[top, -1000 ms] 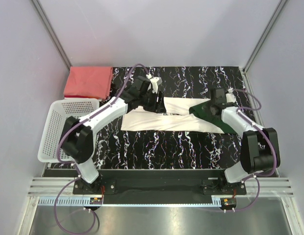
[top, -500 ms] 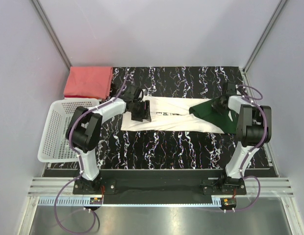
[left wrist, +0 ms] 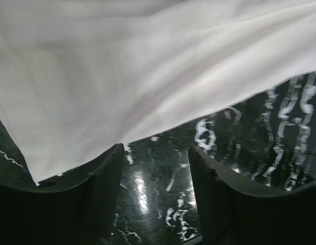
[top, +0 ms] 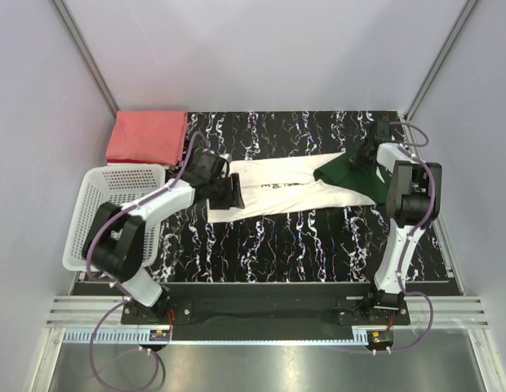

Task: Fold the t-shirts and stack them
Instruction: Fold the tshirt

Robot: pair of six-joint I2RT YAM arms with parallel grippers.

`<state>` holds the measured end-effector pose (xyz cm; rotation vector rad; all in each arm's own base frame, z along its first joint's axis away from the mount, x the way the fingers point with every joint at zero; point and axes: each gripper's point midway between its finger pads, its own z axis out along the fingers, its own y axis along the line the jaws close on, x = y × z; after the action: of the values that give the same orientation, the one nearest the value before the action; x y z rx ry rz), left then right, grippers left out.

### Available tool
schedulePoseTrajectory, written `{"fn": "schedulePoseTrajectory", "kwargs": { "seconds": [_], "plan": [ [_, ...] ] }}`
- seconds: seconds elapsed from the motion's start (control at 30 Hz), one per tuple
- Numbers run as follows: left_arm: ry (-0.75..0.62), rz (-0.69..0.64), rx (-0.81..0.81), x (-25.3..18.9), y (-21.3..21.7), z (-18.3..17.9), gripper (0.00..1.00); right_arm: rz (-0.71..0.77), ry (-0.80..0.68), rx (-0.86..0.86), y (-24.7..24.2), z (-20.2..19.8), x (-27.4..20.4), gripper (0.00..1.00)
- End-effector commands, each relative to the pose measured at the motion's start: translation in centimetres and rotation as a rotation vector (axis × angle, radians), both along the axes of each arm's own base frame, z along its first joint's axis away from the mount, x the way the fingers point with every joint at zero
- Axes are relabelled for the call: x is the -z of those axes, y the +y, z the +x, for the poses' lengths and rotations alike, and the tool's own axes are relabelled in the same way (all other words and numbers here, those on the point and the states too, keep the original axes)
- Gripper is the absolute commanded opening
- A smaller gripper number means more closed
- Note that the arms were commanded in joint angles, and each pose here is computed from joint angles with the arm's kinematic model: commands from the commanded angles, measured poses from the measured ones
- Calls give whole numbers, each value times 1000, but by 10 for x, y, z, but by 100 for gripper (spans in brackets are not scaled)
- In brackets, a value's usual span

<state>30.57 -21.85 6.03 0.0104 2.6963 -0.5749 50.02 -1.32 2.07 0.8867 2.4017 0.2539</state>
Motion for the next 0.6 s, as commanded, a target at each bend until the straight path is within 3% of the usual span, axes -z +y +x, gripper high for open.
{"fn": "schedulePoseTrajectory", "kwargs": {
  "seconds": [0.0, 0.1, 0.13, 0.27, 0.47, 0.57],
  "plan": [
    [-252, -168, 34, -99, -27, 25, 59, 8, 13, -84, 3, 20, 9, 7],
    [-290, -198, 126, -122, -37, 24, 59, 59, -31, -137, 13, 48, 7, 8],
    [-269, -195, 150, -115, -39, 23, 59, 81, -21, -154, 17, 54, 21, 8],
    [-170, -176, 185, -79, -39, 23, 60, 151, -96, -245, 27, 93, -3, 8],
    [-87, -61, 121, -23, -23, 52, 59, 183, -165, -248, 31, 84, -66, 12],
    [-4, -6, 90, 9, -11, 46, 59, 173, -223, -243, 27, 69, -111, 17]
  ]
}}
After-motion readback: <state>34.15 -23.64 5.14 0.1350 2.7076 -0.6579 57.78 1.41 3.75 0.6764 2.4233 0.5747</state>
